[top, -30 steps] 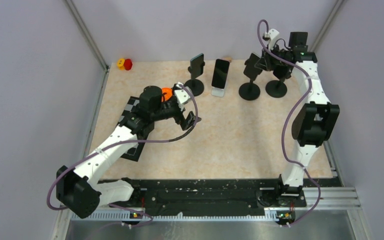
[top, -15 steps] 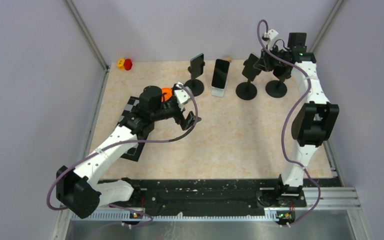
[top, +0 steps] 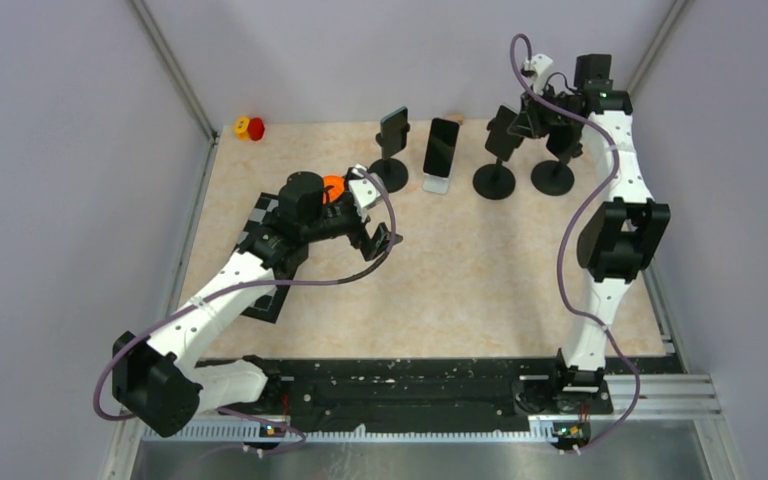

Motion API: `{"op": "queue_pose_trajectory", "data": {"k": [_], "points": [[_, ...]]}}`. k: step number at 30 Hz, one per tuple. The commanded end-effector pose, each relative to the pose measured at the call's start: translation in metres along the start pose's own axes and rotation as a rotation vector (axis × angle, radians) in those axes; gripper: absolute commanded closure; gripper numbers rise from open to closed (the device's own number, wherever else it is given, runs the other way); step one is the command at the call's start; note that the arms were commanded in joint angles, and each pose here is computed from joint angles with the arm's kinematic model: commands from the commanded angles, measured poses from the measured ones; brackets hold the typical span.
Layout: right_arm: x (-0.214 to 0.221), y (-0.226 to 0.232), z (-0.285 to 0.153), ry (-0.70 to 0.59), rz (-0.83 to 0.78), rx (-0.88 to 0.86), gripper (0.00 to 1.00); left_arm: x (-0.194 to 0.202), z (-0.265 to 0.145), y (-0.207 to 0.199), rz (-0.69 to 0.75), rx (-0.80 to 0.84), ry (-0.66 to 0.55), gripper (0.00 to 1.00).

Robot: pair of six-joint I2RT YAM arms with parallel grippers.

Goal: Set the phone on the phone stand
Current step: Place the phone stand with the phone at the center of the board.

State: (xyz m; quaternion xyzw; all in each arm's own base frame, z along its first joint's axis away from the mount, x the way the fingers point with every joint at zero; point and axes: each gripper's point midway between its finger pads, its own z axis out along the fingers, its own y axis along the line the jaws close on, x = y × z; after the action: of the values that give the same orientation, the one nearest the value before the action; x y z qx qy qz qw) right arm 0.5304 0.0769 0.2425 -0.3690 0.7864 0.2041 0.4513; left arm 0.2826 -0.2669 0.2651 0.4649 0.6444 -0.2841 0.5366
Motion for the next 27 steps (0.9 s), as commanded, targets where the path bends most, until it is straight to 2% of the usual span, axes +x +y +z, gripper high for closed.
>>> {"op": "queue_pose_trajectory", "data": {"k": [1, 14, 21, 27], "points": [[-0.012, -0.001, -0.005, -0.004, -0.059, 0.008, 1.0, -0.018, -0.007, 0.0, 0.038, -0.001, -0.061, 0.01], [-0.01, -0.004, -0.01, 0.042, -0.065, 0.037, 0.98, -0.019, -0.007, -0.002, 0.035, 0.002, -0.065, 0.01], [-0.021, -0.001, -0.015, 0.012, -0.054, 0.045, 0.74, -0.02, -0.009, 0.001, 0.042, -0.019, -0.064, 0.01], [-0.039, 0.007, -0.029, -0.034, -0.061, 0.058, 0.44, -0.021, -0.013, 0.006, 0.041, -0.048, -0.072, 0.01]]}}
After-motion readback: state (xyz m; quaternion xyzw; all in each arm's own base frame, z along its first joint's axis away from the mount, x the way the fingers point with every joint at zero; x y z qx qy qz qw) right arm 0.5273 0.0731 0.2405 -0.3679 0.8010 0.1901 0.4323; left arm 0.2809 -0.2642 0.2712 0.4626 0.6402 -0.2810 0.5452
